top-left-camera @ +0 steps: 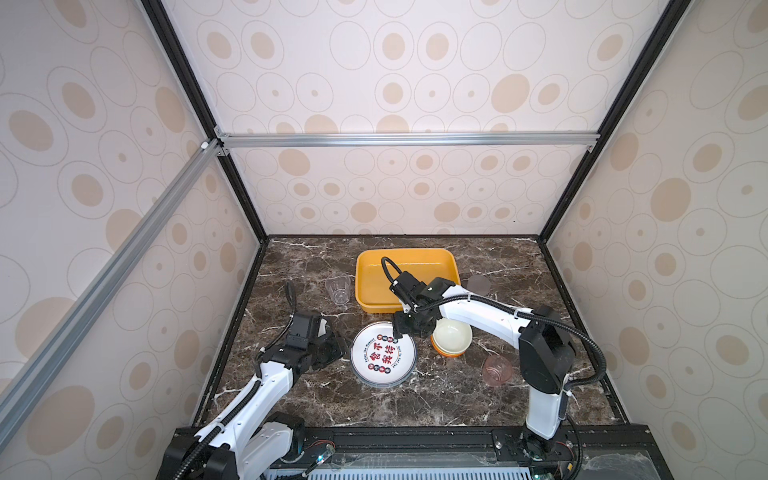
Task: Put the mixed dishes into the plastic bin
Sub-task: 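Lower the right gripper onto the rim of the top white plate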
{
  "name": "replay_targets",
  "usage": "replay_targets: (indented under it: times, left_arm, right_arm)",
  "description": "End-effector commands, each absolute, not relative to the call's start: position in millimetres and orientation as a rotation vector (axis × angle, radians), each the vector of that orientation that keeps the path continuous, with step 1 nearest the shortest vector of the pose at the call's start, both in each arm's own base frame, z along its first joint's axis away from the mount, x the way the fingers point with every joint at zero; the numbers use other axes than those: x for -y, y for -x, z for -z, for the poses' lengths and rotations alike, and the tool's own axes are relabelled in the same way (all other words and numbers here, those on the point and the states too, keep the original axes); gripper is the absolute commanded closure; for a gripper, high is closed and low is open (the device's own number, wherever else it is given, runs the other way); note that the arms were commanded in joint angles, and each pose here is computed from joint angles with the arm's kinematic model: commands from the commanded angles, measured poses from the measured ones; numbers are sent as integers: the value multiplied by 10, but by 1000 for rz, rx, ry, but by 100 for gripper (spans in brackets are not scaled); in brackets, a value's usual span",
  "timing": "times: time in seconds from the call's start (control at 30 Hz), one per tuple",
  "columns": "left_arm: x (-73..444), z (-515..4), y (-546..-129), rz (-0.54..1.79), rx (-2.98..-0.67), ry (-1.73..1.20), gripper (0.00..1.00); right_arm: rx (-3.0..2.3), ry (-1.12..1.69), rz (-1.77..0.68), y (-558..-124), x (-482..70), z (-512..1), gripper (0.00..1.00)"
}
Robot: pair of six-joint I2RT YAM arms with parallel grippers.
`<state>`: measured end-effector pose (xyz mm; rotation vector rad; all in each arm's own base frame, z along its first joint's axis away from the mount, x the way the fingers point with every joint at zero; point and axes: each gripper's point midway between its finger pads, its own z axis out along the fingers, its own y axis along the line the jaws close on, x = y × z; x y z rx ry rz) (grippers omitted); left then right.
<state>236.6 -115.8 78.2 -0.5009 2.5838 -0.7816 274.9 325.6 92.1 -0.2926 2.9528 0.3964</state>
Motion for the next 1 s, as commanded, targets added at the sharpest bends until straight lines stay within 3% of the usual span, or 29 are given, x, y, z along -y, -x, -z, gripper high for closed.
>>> replay_targets:
  times: [0.0,0.77,0.97]
  left_arm:
    - [1175,-768,-2377,789,-2575,512,44]
    - [1190,-707,-2338,805,-2565,533,45]
    - [1194,-684,-2324,809,-2567,536,45]
  right_arm:
    - [-2980,258,-362,-2722,-3260,-778,32]
    - [-2994,211,-332,-2704,-3241,-602,29]
    - [-2997,213,-362,-2684,-3278,-588,33]
